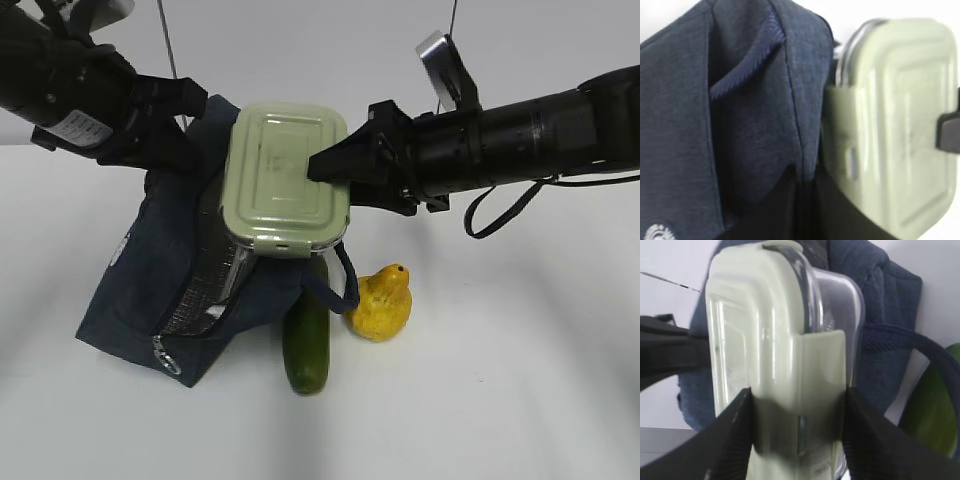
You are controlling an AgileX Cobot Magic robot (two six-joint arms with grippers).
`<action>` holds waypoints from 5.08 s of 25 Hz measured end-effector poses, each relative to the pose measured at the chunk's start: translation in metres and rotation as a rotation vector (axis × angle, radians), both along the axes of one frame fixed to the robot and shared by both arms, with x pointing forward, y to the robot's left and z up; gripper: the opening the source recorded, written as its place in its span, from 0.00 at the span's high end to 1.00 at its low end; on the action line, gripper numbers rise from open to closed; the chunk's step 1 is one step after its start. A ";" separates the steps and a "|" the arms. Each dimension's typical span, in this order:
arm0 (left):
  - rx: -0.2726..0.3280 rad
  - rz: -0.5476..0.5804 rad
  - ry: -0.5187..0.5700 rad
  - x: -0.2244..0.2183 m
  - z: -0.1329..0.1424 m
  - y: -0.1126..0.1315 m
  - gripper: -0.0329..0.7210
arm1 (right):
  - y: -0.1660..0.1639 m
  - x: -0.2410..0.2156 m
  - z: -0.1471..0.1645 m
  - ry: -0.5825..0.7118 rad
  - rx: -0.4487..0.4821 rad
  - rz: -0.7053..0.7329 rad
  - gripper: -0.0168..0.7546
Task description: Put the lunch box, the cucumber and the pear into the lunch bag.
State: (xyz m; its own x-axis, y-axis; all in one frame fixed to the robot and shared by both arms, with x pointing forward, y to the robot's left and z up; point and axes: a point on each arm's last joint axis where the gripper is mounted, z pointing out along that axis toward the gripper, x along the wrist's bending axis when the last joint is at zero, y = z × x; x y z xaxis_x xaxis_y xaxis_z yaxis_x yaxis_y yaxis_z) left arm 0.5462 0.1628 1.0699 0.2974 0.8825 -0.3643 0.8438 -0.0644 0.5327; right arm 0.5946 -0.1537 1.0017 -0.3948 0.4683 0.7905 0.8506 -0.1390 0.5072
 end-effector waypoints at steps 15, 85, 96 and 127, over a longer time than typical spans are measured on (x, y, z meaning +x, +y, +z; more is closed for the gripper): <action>-0.055 0.031 -0.022 0.003 0.003 -0.002 0.96 | 0.011 0.000 -0.011 -0.012 -0.098 -0.024 0.48; -0.322 -0.176 0.028 -0.012 0.017 -0.026 0.96 | 0.053 -0.006 -0.002 -0.145 -0.292 0.093 0.48; -0.167 -0.217 0.039 -0.004 -0.006 -0.022 0.96 | 0.052 -0.008 -0.006 -0.145 -0.359 0.117 0.48; -0.153 -0.222 0.068 0.002 -0.019 -0.024 0.96 | 0.058 -0.005 -0.030 -0.043 -0.302 0.137 0.41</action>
State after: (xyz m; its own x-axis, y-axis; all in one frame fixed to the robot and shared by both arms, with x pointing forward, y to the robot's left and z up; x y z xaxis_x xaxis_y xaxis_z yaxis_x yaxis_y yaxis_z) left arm 0.5480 0.1384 1.0510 0.4479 0.7313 -0.5143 0.8520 -0.1748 0.4934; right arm 0.5895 -0.0954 0.9720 -0.5006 0.6192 0.6049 0.8277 0.1377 0.5440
